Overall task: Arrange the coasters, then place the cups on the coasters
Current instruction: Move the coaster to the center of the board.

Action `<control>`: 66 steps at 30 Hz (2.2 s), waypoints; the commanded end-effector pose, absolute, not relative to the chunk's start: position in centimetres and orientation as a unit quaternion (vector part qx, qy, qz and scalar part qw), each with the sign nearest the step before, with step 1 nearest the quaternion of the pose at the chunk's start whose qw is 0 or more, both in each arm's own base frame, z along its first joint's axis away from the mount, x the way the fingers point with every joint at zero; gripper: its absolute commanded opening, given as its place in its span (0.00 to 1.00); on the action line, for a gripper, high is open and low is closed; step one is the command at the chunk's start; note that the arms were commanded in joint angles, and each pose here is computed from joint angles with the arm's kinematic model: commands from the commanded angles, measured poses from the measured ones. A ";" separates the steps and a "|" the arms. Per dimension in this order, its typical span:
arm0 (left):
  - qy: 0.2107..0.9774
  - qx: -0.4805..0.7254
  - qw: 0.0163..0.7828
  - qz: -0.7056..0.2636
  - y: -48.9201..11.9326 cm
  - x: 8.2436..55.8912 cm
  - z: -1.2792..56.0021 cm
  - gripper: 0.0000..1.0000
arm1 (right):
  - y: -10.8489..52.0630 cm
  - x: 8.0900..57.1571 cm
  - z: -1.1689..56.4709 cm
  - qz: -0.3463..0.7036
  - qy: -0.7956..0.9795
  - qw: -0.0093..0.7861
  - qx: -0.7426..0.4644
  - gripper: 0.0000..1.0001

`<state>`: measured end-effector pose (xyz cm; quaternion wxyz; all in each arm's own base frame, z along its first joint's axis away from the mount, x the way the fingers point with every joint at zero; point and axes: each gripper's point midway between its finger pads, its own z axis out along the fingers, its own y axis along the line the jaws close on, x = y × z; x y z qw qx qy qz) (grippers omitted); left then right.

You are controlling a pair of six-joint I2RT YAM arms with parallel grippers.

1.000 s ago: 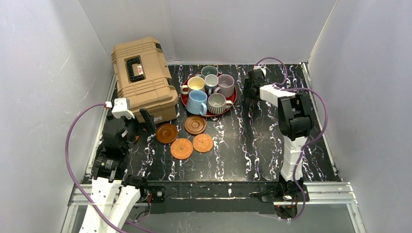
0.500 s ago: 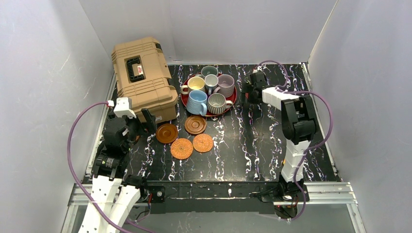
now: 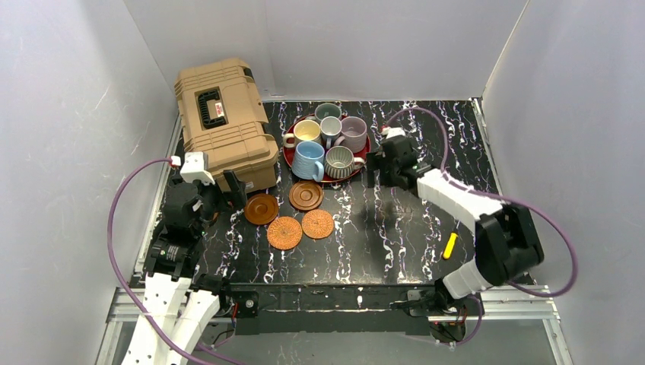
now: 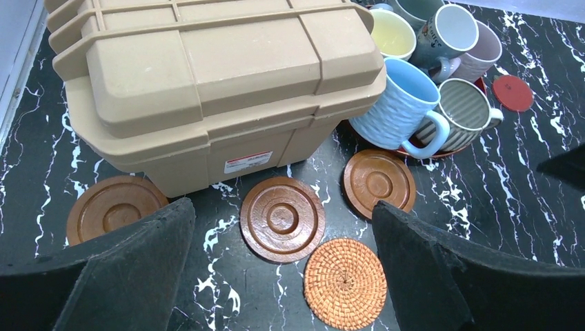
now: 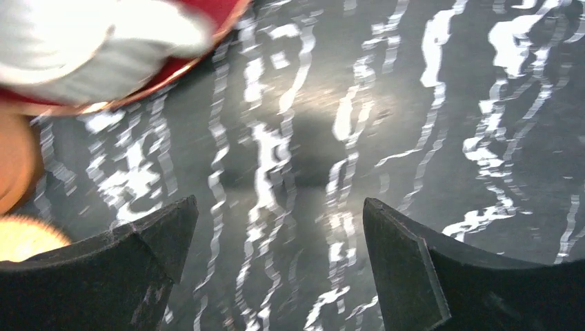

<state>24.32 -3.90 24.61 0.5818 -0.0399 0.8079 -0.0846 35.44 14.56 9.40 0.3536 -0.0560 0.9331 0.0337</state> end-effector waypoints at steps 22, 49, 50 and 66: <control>0.819 -0.035 0.566 -0.085 -4.2 24.7 24.0 0.99 | 38.4 21.1 6.1 0.110 0.878 0.412 -0.216 0.85; 0.820 -0.041 0.566 -0.081 -4.0 24.7 23.9 0.99 | 33.5 20.9 3.1 0.030 0.903 0.394 -0.171 0.69; 0.819 -0.043 0.566 -0.080 -3.9 24.7 24.0 0.99 | 32.9 21.0 3.1 0.025 0.904 0.393 -0.166 0.69; 0.819 -0.045 0.567 -0.080 -3.8 24.6 24.0 0.99 | 21.1 24.7 4.5 -0.021 0.919 0.392 -0.042 0.71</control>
